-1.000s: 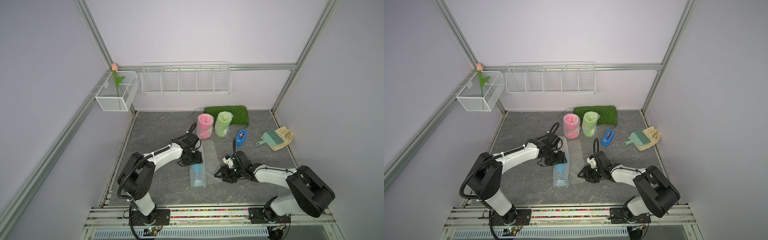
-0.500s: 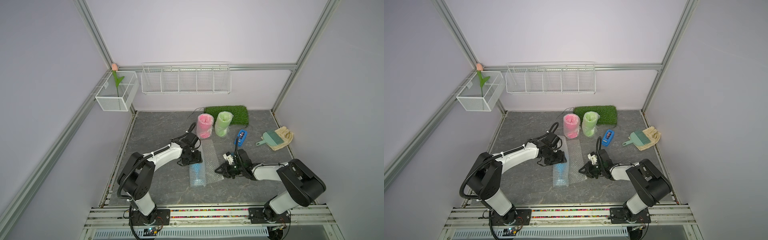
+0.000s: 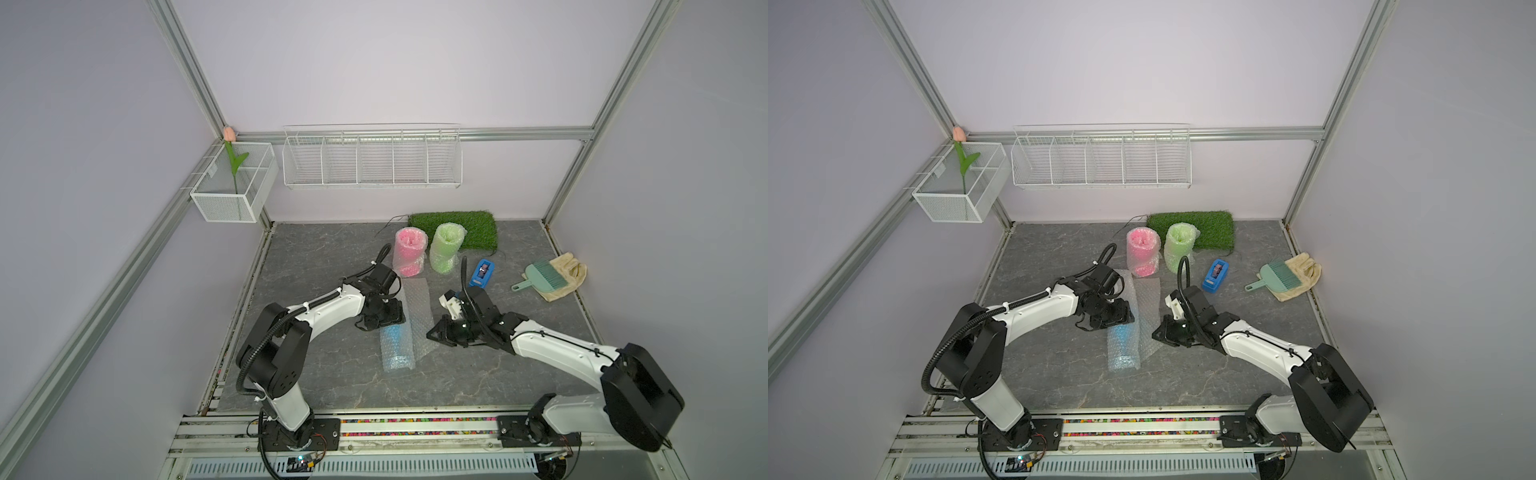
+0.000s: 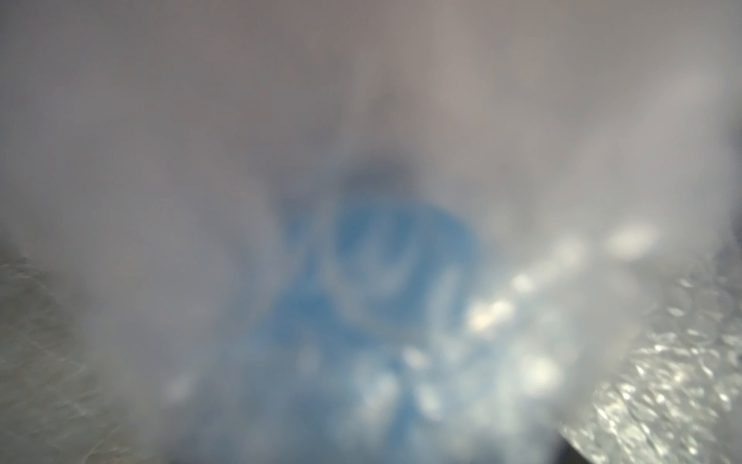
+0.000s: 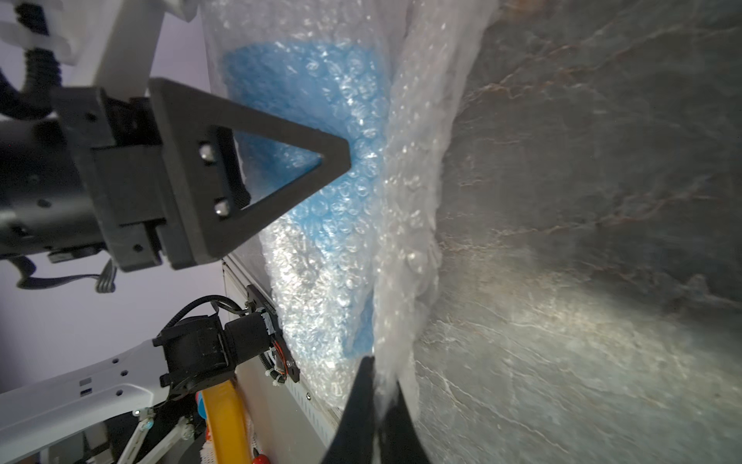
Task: Wrap wine glasses in bubble wrap
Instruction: Adjust the bubble wrap at the center of the board.
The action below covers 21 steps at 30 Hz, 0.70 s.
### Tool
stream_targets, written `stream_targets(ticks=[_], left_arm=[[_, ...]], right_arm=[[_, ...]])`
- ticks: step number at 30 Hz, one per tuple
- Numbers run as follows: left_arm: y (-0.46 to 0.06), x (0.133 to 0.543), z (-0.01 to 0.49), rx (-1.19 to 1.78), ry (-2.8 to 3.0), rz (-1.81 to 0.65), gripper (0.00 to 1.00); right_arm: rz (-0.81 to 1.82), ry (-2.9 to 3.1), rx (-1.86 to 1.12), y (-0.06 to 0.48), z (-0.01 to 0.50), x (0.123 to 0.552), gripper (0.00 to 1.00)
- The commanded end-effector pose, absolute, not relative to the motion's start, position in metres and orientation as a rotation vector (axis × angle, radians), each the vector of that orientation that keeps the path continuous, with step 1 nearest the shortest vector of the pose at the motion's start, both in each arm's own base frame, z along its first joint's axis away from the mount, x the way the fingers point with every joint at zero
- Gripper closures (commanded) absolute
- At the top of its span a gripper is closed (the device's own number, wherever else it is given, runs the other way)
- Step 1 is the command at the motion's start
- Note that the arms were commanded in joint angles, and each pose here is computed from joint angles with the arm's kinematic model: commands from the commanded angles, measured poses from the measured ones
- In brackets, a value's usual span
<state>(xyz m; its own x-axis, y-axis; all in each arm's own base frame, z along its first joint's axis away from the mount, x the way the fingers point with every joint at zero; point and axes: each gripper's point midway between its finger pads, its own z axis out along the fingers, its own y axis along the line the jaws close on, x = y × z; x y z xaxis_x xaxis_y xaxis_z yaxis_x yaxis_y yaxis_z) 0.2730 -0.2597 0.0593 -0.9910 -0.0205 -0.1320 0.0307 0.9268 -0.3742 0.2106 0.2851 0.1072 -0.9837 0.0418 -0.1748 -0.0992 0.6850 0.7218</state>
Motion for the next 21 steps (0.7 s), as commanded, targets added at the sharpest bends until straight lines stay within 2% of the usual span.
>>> stream_targets(ticks=[1,7,11,18,21], left_arm=[[-0.255,0.28,0.049,-0.069,2.963,-0.526,0.72],[-0.256,0.282,0.048,-0.085,2.961,-0.526,0.72],[-0.257,0.282,0.047,-0.091,2.963,-0.533,0.73],[-0.26,0.281,0.047,-0.108,2.966,-0.56,0.73],[-0.26,0.281,0.048,-0.112,2.967,-0.564,0.73]], right_arm=[[1.039,2.761,-0.114,0.289,0.109,0.199,0.93],[0.971,2.748,-0.288,0.333,0.117,0.184,0.93],[0.837,2.752,-0.384,0.35,0.109,0.174,0.92],[0.633,2.708,-0.496,0.361,0.099,0.172,0.56],[0.502,2.67,-0.546,0.363,0.097,0.174,0.5]])
